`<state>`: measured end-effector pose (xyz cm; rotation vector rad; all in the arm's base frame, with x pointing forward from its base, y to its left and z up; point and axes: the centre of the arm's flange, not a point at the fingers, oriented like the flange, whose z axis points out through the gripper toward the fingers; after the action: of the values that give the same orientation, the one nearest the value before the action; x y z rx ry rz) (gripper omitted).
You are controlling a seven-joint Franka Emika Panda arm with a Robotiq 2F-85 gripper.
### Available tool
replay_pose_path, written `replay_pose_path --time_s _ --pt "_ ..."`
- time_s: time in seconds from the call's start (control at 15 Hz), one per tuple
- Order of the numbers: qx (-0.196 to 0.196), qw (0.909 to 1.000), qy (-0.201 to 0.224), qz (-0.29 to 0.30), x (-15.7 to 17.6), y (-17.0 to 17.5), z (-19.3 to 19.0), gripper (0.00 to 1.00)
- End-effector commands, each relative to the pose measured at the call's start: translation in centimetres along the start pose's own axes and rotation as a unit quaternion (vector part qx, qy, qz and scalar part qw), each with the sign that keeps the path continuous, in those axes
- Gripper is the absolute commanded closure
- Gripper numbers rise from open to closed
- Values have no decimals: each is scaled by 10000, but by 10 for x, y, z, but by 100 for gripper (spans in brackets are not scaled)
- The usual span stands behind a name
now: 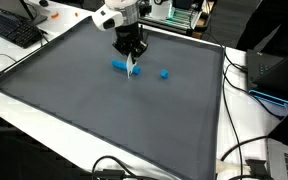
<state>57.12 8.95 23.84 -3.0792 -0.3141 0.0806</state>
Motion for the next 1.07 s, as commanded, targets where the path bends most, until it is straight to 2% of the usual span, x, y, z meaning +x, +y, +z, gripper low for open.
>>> replay_pose_path --time_s 0.0,0.53,1.0 --pt "-79 9998 -150 44 -6 0 34 99" --pt "323 9989 -299 157 -5 -18 33 99" --pt "337 9985 -325 299 -5 -27 21 99"
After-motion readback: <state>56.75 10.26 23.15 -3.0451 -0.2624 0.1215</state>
